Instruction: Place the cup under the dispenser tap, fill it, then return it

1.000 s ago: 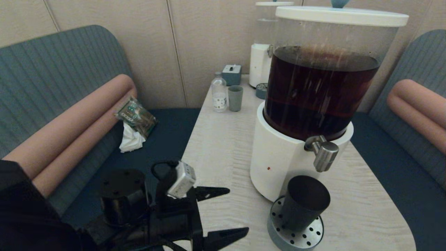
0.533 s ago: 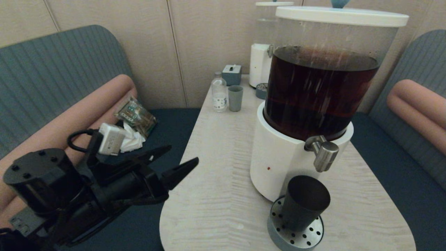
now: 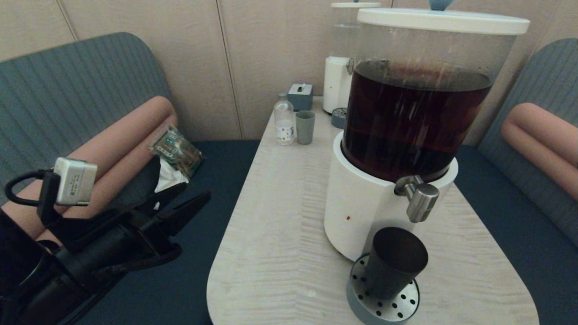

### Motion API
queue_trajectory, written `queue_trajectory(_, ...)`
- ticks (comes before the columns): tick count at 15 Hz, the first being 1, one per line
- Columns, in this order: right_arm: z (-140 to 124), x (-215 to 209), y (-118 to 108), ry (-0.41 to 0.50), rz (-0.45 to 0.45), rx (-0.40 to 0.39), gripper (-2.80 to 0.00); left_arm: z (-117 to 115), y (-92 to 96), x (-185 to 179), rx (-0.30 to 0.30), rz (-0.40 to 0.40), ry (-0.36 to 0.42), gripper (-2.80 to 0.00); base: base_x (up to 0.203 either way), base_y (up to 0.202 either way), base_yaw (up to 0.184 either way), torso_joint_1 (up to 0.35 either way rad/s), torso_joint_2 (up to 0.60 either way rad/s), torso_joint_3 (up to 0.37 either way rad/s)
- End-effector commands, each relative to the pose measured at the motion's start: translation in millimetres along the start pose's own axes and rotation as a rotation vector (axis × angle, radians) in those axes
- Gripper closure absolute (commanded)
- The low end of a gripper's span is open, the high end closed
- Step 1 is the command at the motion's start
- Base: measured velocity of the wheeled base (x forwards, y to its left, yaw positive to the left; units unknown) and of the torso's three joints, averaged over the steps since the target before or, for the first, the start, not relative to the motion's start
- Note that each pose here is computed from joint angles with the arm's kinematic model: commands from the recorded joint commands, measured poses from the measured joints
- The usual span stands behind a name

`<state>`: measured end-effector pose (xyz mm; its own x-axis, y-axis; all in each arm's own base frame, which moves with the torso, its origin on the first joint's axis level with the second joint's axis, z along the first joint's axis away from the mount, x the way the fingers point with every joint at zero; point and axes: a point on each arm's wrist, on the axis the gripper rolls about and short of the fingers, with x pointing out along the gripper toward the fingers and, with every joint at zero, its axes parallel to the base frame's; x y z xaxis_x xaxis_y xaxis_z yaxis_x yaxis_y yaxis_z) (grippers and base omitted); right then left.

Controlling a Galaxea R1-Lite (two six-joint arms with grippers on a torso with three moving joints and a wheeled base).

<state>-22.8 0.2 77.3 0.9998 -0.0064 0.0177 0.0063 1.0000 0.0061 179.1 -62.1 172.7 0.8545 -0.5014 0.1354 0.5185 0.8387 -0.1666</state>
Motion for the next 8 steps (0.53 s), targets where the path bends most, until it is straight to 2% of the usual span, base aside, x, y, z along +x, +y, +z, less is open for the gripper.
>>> queue_trajectory(1, -1.7, 0.3, 0.0, 0.004, 0.0, 0.0, 0.0, 11.4, -0.9, -9.3, 0.012, 0.005, -0.058, 0.0, 0.0, 0.0, 0.0, 0.0, 0.0, 0.0)
queue_trajectory(4, -1.7, 0.3, 0.0, 0.004, 0.0, 0.0, 0.0, 29.8, -1.5, -29.0, 0.042, 0.035, -0.142, 0.0, 0.0, 0.0, 0.0, 0.0, 0.0, 0.0)
queue_trajectory(8, -1.7, 0.2, 0.0, 0.003, 0.0, 0.0, 0.0, 54.7, -6.7, -70.9, 0.109, 0.103, -0.293, 0.0, 0.0, 0.0, 0.0, 0.0, 0.0, 0.0)
